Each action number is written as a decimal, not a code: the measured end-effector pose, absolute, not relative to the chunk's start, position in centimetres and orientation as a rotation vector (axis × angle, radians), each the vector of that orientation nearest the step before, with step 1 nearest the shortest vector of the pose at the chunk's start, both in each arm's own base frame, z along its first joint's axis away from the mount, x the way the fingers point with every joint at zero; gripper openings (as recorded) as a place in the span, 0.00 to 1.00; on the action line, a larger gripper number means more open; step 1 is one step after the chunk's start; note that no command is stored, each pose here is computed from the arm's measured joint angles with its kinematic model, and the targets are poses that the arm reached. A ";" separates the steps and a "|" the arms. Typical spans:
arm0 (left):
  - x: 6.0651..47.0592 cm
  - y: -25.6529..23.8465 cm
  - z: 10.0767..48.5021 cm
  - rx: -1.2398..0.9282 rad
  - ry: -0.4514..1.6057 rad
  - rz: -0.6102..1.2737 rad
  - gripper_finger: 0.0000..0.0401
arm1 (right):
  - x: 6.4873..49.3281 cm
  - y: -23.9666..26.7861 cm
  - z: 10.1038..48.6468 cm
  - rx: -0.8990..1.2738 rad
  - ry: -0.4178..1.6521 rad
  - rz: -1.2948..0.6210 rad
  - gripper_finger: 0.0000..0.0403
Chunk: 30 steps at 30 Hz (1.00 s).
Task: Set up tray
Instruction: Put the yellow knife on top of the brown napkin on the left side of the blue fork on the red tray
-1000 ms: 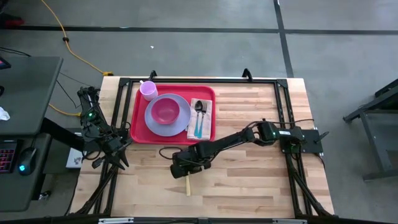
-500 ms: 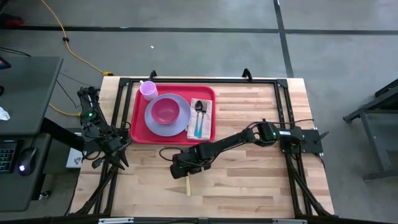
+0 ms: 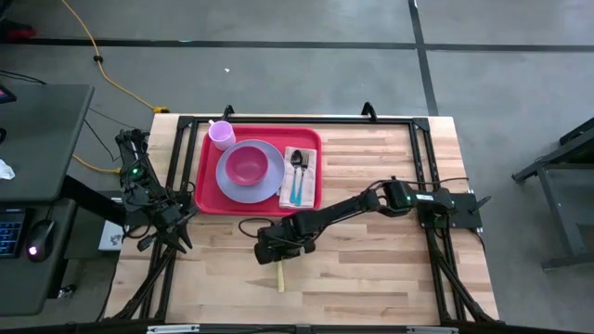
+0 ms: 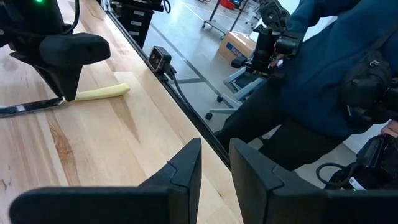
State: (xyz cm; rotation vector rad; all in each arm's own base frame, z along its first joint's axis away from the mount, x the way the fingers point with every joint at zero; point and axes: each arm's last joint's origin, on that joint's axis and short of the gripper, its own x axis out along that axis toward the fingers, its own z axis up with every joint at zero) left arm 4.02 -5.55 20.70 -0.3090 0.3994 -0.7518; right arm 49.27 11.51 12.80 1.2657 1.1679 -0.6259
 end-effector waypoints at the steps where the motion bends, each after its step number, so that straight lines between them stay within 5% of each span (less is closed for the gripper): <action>1: 4.0 -5.5 20.7 -0.309 0.399 -0.752 0.29 | 49.3 11.5 12.5 1.263 1.174 -0.631 0.23; 12: 4.0 -5.5 20.7 -0.308 0.399 -0.748 0.29 | 49.2 11.5 12.4 1.252 1.190 -0.622 0.07; 30: 4.0 -5.5 20.7 -0.308 0.399 -0.749 0.29 | 48.4 11.1 12.1 1.230 1.263 -0.699 0.05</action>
